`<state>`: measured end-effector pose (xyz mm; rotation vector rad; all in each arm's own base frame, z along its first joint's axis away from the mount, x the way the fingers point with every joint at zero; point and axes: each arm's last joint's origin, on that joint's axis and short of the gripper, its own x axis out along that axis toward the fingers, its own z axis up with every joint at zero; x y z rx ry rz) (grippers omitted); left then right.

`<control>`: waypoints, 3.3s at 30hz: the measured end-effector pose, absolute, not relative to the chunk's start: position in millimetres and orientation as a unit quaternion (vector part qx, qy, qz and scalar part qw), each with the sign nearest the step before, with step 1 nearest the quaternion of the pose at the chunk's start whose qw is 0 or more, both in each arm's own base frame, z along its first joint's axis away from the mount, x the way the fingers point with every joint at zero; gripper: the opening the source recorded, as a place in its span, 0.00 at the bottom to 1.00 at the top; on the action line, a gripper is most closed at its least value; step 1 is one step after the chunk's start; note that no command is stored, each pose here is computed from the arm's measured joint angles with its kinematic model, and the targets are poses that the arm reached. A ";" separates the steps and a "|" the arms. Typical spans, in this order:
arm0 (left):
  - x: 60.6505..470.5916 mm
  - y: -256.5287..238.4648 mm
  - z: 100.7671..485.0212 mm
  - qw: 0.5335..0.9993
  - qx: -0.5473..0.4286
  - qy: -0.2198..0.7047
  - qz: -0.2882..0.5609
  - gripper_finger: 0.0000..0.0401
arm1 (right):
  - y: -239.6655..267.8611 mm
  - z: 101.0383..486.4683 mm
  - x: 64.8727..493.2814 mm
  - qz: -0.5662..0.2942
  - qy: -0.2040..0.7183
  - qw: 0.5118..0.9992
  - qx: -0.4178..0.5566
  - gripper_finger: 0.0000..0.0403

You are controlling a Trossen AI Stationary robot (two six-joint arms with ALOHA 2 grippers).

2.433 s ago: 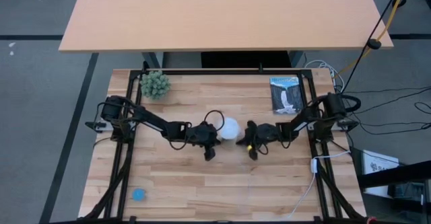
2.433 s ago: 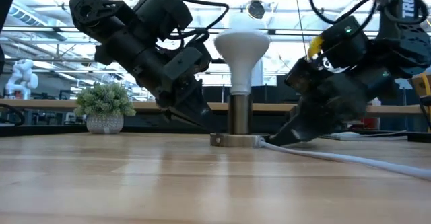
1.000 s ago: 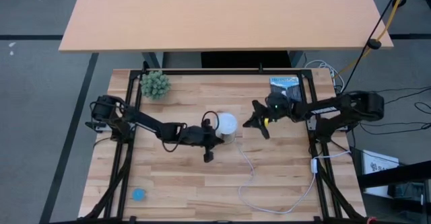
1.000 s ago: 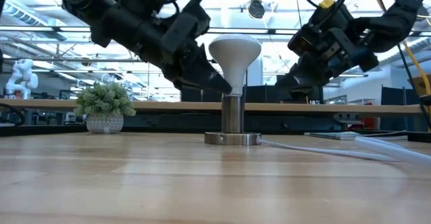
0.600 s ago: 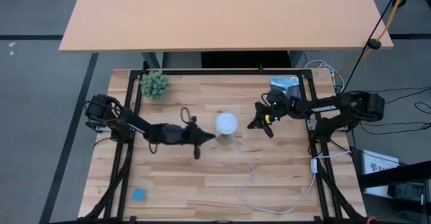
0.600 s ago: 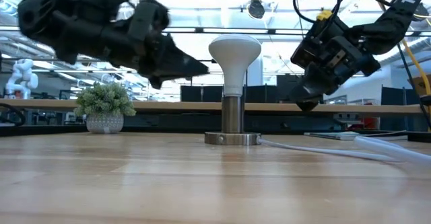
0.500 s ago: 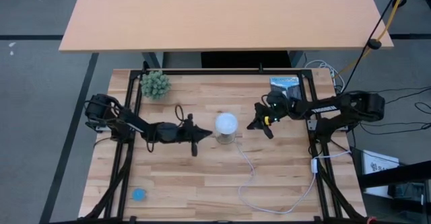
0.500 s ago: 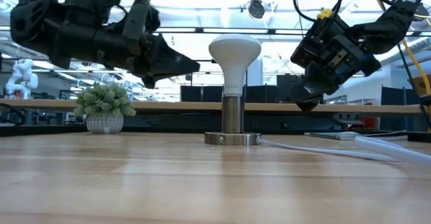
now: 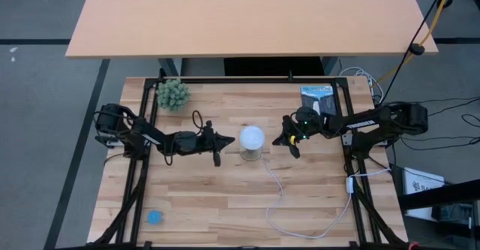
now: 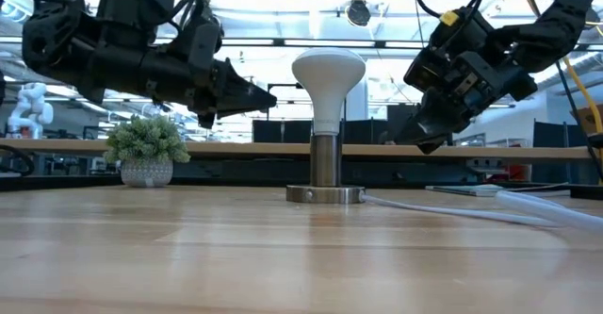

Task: Screw lightbulb
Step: Remove the lightbulb from the lamp

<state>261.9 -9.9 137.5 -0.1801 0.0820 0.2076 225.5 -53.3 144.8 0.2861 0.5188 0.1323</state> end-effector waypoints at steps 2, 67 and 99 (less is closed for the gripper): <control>261.8 -9.6 136.8 0.990 -0.087 0.045 0.105 0.00 | -53.3 144.8 225.6 0.065 0.256 0.954 0.141 0.00; 261.9 -2.4 136.6 0.988 -0.081 0.045 0.123 0.00 | -39.4 188.1 165.3 0.002 0.300 0.946 0.124 0.00; 262.7 -6.8 142.3 0.985 -0.134 0.012 0.112 0.00 | -37.8 196.8 157.5 -0.010 0.279 0.953 0.115 0.00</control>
